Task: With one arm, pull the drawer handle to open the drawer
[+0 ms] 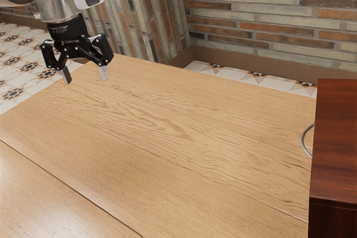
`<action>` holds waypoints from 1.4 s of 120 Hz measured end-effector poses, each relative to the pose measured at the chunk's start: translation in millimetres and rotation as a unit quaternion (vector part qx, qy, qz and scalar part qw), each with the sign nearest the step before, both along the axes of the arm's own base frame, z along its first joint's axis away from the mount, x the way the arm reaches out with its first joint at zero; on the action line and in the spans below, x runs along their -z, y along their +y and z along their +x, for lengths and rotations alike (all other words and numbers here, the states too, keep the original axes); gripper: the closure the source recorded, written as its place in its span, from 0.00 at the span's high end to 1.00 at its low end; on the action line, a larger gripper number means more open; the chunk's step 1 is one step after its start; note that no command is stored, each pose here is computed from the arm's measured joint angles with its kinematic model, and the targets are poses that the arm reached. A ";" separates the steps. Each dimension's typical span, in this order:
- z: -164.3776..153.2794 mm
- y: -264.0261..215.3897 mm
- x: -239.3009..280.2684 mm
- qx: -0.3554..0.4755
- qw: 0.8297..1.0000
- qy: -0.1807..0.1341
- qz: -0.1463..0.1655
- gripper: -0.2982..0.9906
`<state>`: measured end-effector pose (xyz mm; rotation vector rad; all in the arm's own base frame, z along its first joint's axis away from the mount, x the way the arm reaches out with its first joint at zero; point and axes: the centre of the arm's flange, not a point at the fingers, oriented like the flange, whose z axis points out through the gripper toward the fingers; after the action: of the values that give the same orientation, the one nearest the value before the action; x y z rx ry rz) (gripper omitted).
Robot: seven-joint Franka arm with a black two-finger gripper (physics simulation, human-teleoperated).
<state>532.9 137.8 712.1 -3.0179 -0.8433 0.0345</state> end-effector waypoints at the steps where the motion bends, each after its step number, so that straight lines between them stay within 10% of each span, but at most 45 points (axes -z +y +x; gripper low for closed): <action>1: 0.0 0.0 0.0 0.000 1.000 0.000 0.000 0.77; 24: 0.0 0.0 -0.2 -0.004 1.000 0.000 0.000 0.77; 39: -56.4 -21.7 -110.5 -0.001 0.993 -0.114 0.029 0.77; 50: -71.5 -35.8 -131.9 0.008 0.990 -0.135 0.033 0.77; 104: -54.3 -85.4 -125.2 0.058 0.989 -0.135 0.024 0.77; 145: -24.5 -93.1 40.0 0.068 0.998 -0.014 -0.002 0.77; 168: 0.1 -112.2 94.4 0.081 0.994 -0.042 -0.058 0.77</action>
<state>533.0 25.6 617.7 -3.2059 -0.6193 -0.0453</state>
